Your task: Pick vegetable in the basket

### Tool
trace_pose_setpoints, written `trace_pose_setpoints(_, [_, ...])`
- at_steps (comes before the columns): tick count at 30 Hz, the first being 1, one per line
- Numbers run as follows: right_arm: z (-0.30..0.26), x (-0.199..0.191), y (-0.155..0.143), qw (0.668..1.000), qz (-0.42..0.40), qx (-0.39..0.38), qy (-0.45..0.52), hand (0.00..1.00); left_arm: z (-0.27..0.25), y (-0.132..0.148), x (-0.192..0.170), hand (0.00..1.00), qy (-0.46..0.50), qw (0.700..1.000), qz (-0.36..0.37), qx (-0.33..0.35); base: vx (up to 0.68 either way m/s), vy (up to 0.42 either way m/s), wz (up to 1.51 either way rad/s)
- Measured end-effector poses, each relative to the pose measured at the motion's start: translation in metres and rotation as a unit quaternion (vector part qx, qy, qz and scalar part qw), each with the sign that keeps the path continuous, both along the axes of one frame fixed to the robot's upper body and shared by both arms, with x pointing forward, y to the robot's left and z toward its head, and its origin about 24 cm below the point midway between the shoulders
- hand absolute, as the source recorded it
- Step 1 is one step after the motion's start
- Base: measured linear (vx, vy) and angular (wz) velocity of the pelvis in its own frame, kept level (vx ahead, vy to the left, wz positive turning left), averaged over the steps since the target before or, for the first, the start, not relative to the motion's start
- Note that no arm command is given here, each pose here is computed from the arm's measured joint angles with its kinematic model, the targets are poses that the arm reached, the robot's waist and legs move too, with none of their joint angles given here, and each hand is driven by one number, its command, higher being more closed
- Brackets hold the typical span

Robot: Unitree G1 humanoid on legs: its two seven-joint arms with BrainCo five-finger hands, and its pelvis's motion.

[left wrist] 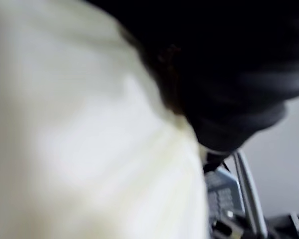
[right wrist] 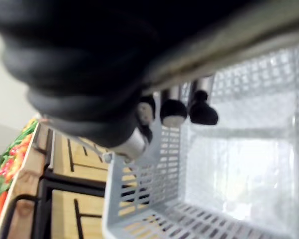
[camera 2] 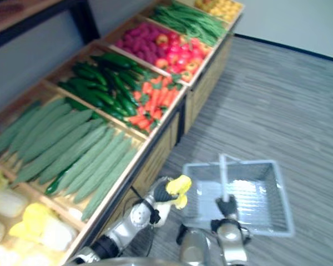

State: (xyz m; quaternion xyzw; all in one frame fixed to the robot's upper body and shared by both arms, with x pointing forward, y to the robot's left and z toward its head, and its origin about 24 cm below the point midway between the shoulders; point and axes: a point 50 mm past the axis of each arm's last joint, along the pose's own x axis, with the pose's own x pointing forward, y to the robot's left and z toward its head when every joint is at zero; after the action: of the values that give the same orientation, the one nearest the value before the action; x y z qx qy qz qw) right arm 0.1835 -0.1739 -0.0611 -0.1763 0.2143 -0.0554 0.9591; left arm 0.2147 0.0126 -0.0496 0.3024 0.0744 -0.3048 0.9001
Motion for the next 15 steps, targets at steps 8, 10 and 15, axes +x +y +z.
trace_pose_setpoints(8, [0.036,0.030,0.054,0.984,0.148,0.050,-0.081,1.00,0.019,0.006,0.027,1.00,-0.046,0.999,0.028,-0.008,0.18,0.062,-1.59])
trace_pose_setpoints(10, [0.046,0.036,0.062,0.978,0.166,0.061,-0.108,1.00,0.024,0.009,0.030,1.00,-0.054,0.997,0.043,-0.021,0.15,0.151,-1.24])
trace_pose_setpoints(15, [0.051,0.017,0.069,0.974,0.177,0.081,-0.115,1.00,0.023,0.007,0.030,0.00,-0.052,0.998,0.038,-0.017,0.30,0.224,-0.98])
